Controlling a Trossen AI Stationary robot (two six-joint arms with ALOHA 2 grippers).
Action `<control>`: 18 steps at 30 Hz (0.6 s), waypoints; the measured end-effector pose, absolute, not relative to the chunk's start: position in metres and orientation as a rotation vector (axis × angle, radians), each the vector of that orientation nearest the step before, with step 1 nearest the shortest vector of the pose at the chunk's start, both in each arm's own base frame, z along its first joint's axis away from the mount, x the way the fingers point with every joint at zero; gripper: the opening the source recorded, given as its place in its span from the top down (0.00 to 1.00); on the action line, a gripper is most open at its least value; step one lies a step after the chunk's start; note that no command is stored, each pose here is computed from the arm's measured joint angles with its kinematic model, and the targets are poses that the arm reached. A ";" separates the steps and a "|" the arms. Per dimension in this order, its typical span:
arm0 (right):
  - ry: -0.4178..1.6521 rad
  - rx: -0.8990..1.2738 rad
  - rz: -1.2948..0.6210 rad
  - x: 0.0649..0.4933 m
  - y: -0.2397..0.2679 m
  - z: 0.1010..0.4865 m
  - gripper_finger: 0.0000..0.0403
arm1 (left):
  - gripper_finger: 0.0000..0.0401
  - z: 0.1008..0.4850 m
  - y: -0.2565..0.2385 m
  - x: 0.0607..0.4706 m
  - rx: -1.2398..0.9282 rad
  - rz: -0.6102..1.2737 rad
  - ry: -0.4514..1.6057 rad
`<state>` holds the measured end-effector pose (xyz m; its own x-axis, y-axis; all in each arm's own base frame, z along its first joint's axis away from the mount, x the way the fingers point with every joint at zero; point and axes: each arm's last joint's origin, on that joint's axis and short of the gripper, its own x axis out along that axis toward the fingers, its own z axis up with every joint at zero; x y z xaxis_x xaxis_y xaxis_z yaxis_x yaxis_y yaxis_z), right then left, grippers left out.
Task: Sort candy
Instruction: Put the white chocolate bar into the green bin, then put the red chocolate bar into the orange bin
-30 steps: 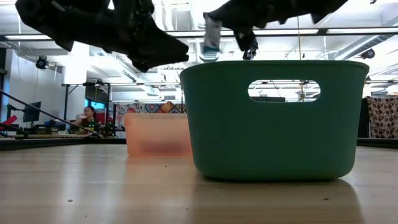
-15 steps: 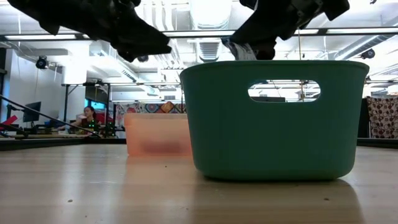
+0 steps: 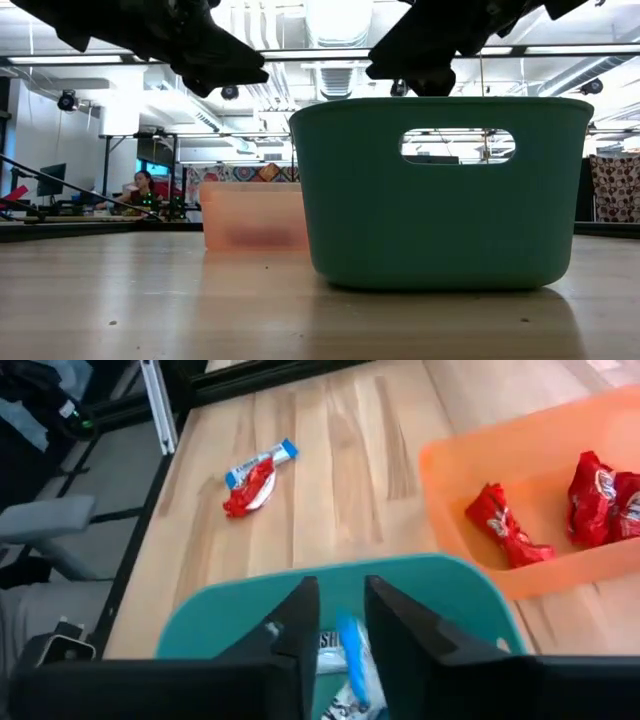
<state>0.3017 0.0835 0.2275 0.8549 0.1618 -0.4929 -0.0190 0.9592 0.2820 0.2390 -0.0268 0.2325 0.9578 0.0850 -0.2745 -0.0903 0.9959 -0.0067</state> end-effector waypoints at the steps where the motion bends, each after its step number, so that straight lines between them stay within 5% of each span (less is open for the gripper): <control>1: 0.538 0.280 0.095 0.302 0.084 0.228 0.79 | 0.60 0.232 -0.027 0.240 -0.019 0.089 0.281; 9: 0.544 0.304 0.086 0.301 0.083 0.228 0.66 | 0.60 0.228 -0.028 0.241 -0.043 0.089 0.300; 18: 0.561 0.346 0.102 0.299 0.084 0.229 0.65 | 0.60 0.228 -0.029 0.241 -0.044 0.071 0.306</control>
